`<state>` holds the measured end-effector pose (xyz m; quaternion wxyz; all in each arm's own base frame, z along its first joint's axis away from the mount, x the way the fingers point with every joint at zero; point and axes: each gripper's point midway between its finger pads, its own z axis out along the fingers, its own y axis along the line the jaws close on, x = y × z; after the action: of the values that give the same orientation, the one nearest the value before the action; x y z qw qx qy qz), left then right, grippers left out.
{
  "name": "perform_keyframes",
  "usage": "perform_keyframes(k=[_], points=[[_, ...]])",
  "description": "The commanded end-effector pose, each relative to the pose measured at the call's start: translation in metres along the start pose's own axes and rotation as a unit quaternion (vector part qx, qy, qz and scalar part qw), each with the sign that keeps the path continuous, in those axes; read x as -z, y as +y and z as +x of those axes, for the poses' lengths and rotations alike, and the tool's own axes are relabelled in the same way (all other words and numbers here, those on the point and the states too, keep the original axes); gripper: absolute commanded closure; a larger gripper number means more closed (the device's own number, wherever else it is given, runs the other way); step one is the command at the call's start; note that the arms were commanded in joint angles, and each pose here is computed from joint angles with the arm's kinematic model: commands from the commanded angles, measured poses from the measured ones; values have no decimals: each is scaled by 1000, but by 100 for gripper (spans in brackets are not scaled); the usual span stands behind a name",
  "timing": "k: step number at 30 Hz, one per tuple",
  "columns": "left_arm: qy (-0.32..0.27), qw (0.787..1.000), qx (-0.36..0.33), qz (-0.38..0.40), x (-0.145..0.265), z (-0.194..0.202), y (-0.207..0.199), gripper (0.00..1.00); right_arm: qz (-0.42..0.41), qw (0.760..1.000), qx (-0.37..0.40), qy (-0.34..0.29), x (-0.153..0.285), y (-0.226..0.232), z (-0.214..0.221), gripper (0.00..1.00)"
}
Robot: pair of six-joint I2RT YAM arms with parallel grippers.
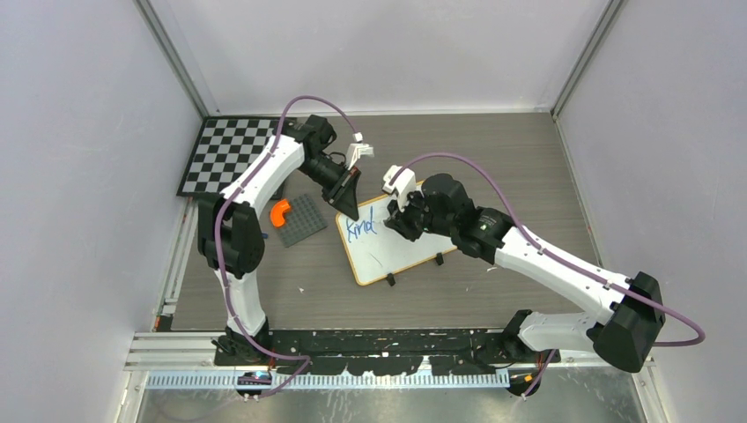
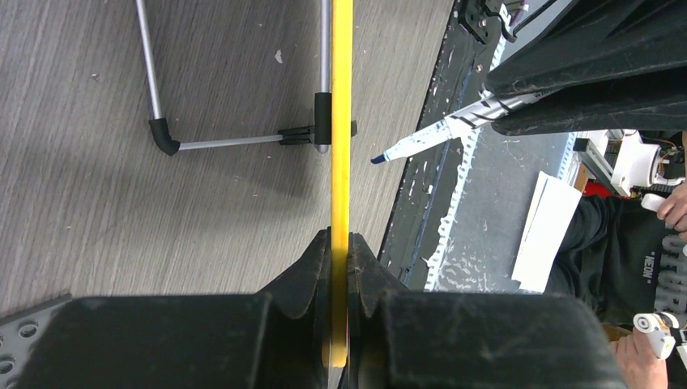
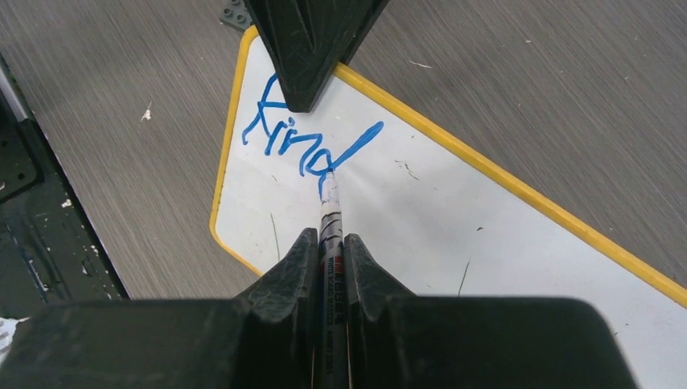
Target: Write a sentence on the whiteboard
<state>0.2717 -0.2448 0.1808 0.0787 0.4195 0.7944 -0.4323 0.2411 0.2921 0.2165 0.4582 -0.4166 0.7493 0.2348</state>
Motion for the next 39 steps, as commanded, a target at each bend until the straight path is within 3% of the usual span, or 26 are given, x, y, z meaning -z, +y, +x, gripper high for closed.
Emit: perform_keyframes(k=[1,39], points=[[-10,1000,-23,3,2,-10,-5,100,23,1000,10,-16,-3,-9,-10,100],[-4,1000,-26,4,2,-9,-8,100,24,999,25,21,-15,-9,9,100]])
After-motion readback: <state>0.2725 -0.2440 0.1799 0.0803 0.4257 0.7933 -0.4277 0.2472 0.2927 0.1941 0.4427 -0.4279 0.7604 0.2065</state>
